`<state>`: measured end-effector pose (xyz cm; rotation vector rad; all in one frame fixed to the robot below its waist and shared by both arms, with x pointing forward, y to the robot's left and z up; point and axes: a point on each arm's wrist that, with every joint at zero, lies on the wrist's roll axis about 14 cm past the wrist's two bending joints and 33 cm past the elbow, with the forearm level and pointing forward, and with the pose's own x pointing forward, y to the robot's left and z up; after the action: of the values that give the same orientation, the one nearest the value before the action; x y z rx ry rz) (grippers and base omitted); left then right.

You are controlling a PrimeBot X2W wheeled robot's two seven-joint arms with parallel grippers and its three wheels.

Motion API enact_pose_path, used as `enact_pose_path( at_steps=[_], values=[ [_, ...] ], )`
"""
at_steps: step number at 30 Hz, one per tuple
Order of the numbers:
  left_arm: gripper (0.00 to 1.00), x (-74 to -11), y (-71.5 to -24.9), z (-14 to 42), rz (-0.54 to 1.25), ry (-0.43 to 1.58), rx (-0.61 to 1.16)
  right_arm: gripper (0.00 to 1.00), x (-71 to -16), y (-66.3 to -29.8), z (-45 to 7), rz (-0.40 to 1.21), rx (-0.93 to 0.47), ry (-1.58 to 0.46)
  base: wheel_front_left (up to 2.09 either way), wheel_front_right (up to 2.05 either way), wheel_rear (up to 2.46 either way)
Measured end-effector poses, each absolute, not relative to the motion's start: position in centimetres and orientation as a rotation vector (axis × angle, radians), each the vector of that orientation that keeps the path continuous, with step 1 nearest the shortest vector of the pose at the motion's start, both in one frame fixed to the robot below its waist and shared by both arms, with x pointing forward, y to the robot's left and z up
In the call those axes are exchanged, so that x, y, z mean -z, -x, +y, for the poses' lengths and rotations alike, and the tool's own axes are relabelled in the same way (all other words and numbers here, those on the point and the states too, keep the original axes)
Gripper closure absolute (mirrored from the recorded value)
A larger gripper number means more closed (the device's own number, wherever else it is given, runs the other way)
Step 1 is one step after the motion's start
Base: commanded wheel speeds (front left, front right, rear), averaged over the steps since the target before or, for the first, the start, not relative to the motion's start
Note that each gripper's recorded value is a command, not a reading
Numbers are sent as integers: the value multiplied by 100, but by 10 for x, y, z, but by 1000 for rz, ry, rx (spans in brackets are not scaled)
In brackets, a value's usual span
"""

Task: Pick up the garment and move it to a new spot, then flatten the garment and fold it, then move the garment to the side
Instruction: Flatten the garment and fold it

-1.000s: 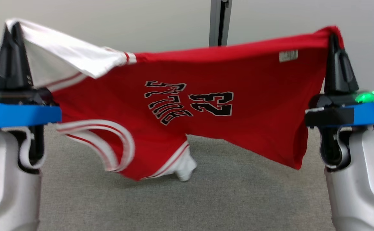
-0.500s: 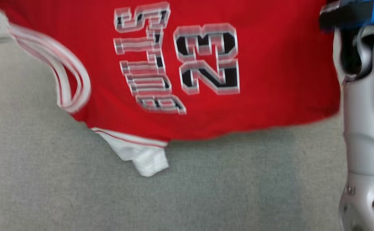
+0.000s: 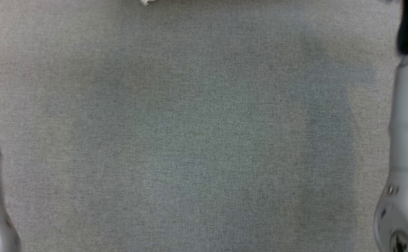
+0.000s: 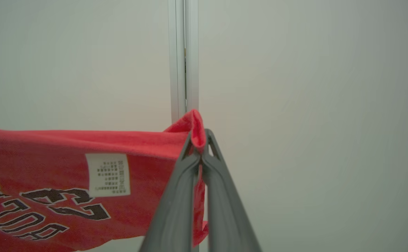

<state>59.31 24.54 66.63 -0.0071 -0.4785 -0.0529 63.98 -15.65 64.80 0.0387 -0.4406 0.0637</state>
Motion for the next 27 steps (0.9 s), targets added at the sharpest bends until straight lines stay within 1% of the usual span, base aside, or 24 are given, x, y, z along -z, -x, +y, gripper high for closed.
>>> enact_pose_path(
  at_steps=[5,8,10,14,20,23,27],
  values=[
    [100,-557,-554,239,-220,84,44,100,-550,-609,-159,-213,-64,-84,0,0,0],
    [100,-495,-518,228,-54,118,48,100,-491,-574,-166,-61,-46,-117,0,0,0],
    [100,-465,-494,226,32,146,31,100,-467,-552,-171,3,-30,-145,0,0,0],
    [100,-433,-450,222,135,187,3,100,-444,-513,-172,79,-20,-191,0,0,0],
    [100,-411,-388,224,217,204,-47,100,-430,-459,-160,151,-72,-154,0,0,0],
    [100,-408,-360,231,230,216,-90,100,-424,-433,-160,183,-75,-157,0,0,0],
    [100,-404,-326,227,242,220,-105,100,-416,-399,-164,216,-60,-170,0,0,0]
  ],
)
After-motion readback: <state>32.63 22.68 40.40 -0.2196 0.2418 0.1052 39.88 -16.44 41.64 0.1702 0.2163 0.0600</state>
